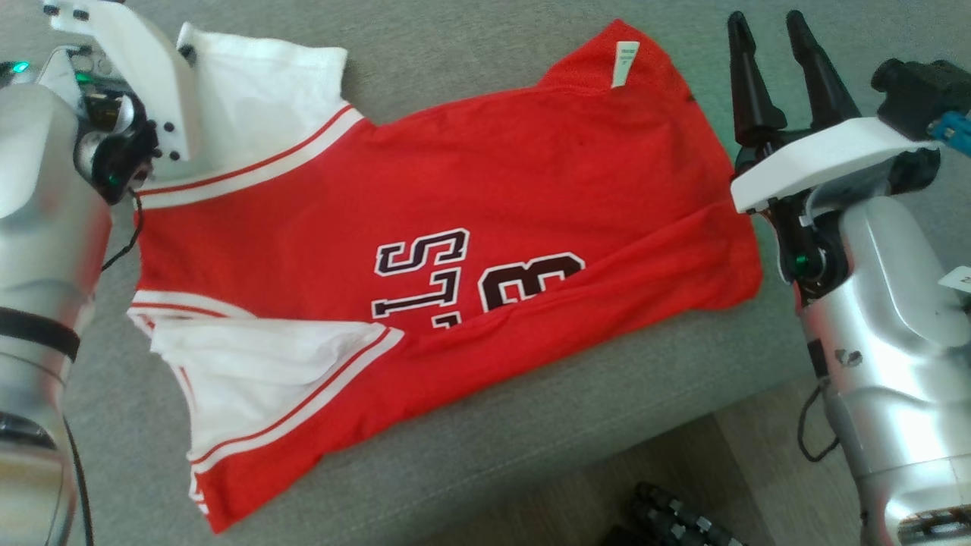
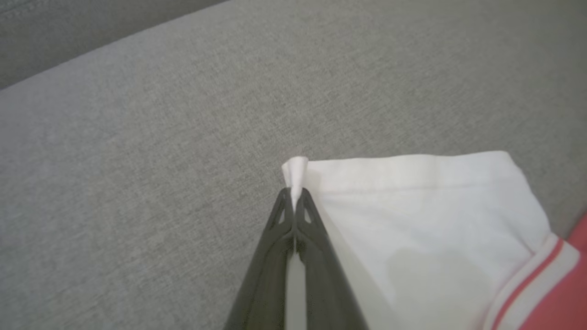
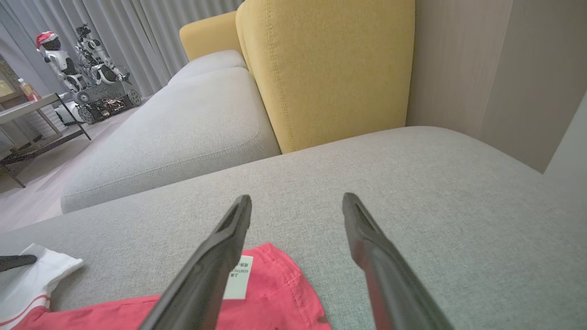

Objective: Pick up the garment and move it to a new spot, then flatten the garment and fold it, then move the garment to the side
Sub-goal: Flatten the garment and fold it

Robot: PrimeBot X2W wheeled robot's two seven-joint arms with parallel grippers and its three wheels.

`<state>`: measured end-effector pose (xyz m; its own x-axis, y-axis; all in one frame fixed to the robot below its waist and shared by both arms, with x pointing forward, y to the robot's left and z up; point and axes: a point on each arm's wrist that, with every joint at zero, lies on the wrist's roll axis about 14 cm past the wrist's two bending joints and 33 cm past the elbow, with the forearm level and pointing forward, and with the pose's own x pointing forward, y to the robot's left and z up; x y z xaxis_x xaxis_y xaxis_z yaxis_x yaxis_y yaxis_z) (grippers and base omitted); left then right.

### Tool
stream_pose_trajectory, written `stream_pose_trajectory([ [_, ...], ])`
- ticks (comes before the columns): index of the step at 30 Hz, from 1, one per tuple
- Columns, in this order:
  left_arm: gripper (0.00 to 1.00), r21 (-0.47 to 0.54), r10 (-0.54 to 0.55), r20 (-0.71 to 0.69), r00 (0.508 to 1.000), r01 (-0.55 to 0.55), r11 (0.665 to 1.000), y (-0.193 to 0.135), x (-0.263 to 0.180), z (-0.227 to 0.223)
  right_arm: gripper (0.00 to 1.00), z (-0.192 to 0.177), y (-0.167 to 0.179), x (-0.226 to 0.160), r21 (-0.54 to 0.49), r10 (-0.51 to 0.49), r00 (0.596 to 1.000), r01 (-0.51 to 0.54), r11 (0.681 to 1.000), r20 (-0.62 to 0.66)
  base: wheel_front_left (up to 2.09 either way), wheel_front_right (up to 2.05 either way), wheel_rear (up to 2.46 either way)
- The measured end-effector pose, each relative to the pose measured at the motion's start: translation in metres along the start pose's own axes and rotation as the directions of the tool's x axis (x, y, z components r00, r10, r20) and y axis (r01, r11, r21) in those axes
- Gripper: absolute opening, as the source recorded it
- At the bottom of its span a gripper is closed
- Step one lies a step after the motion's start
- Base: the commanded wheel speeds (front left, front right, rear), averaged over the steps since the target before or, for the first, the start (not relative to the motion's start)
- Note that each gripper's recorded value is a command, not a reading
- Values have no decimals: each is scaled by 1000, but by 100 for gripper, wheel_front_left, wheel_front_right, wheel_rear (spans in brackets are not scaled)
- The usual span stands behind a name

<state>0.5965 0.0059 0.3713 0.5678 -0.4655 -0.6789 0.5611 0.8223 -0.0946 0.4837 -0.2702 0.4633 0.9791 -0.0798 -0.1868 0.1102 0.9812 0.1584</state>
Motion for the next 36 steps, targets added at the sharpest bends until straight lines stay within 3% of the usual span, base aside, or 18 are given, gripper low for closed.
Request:
stream_pose_trajectory([
  [7,0,-16,34,185,982,-32,999,13,-26,28,100,-22,-7,4,18,-25,995,26,999,-96,0,0,0],
  [13,0,-34,44,307,951,-35,999,16,-61,33,100,-46,-12,5,-36,-36,974,29,999,-222,0,0,0],
  [26,0,-91,93,395,914,-62,994,23,-116,13,100,-72,11,18,-81,4,931,-36,996,-364,0,0,0],
  [36,0,-91,77,403,912,-44,995,16,-119,8,100,-81,12,36,-124,-12,904,-46,991,-427,0,0,0],
])
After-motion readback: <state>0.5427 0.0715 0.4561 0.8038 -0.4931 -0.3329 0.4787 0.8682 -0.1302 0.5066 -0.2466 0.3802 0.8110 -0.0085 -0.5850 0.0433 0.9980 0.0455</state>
